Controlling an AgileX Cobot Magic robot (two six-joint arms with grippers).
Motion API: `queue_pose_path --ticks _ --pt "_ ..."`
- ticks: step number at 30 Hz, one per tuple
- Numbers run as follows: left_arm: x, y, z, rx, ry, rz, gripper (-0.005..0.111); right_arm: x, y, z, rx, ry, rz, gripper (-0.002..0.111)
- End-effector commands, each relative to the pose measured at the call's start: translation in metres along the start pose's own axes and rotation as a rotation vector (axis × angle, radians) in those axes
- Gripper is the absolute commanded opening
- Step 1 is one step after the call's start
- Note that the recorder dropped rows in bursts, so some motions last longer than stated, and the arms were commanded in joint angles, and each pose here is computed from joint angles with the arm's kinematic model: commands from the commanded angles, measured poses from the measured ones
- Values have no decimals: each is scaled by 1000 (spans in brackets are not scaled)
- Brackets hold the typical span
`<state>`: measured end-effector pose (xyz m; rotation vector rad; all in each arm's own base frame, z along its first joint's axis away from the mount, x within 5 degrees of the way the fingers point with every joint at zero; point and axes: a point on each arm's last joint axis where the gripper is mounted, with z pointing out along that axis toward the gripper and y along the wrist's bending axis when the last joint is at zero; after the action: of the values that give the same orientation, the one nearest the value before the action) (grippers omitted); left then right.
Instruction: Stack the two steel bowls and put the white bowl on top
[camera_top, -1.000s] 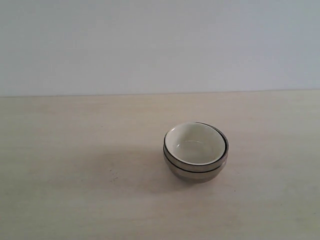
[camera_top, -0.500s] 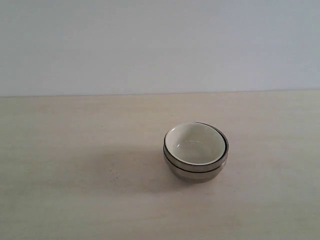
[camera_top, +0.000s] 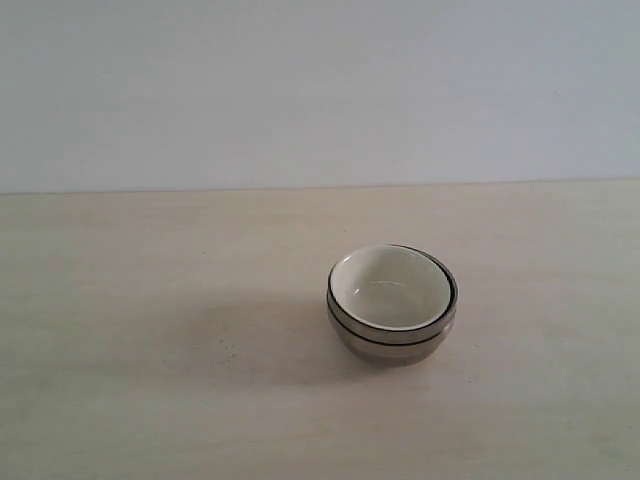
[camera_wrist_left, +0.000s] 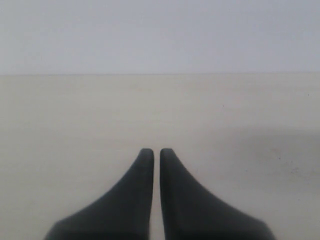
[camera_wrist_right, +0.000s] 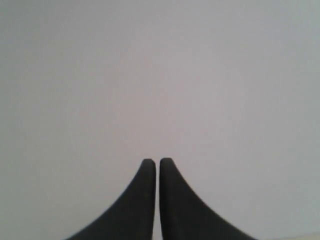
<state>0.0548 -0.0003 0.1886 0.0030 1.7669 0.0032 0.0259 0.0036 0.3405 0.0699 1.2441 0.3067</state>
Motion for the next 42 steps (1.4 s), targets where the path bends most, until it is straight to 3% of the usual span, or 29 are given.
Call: queue_pose_path --ticks 1,16,21,30,42 --pt "1 0 0 -4 0 7 4 36 -10 3 15 6 68 0" --pt "1 0 0 -4 0 7 4 127 -32 -6 86 238 95 0" --pt "1 0 0 -4 0 7 4 131 -32 -7 96 289 93 0" --pt "1 0 0 -4 -2 7 4 141 -34 -11 95 411 -36 0" --pt "1 0 0 -4 -2 7 4 145 -35 -13 118 453 39 0"
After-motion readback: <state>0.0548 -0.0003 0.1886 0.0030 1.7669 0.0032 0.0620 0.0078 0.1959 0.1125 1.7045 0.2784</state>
